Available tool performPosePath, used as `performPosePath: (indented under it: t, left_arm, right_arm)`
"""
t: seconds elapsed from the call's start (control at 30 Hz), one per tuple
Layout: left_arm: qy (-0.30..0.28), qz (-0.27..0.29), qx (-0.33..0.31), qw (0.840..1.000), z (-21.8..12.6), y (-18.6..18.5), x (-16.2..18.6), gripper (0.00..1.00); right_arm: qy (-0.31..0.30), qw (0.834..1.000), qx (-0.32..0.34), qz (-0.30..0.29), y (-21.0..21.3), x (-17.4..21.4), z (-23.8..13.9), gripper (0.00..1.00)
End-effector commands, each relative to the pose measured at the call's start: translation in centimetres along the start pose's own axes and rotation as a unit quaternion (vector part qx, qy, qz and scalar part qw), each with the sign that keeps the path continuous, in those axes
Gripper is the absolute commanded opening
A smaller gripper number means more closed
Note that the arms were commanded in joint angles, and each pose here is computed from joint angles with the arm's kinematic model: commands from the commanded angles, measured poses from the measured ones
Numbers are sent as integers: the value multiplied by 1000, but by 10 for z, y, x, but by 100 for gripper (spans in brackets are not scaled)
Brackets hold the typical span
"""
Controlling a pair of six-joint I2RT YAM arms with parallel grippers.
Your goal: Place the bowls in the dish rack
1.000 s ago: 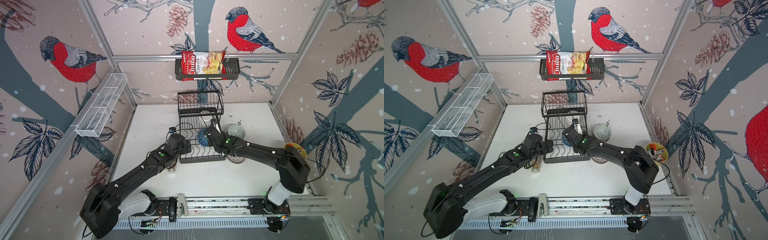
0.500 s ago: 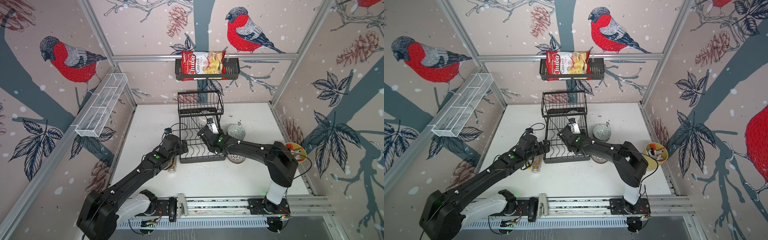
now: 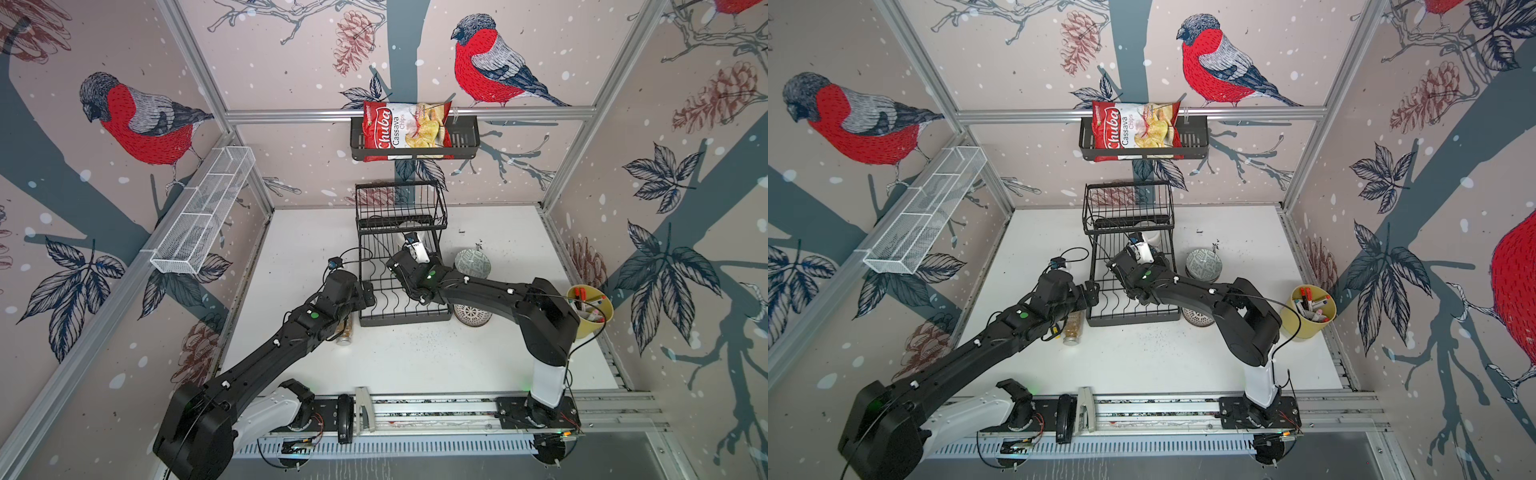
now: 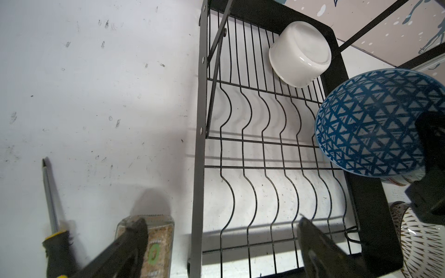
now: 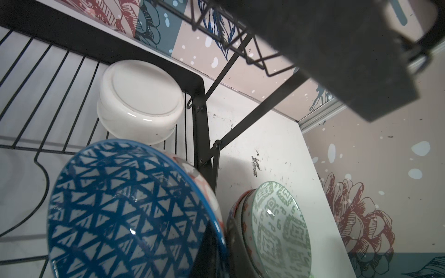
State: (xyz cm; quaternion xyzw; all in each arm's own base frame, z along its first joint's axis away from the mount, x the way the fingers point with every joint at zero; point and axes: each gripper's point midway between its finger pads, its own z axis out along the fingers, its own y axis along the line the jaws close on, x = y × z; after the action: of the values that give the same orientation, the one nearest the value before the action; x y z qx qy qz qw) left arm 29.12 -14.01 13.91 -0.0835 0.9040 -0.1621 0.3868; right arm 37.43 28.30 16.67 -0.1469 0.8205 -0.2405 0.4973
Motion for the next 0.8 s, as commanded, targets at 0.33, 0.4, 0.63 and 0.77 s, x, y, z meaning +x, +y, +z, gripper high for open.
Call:
performPosePath:
  t: [0.33, 0.4, 0.63, 0.77]
  left_arm:
    - [-22, -4, 12, 1000, -6, -1, -7, 96]
    - [-22, -4, 12, 1000, -6, -1, -7, 96]
    - [-23, -2, 11, 1000, -7, 0, -6, 96]
    - [-25, -3, 10, 1000, -7, 2, -7, 96]
  right_arm:
    - [-14, 996, 77, -37, -8, -4, 7, 0]
    - [-14, 996, 81, -43, -7, -5, 10, 0]
    - [-20, 994, 94, -42, -9, -9, 17, 0]
    - [-19, 994, 101, -43, -12, -11, 22, 0]
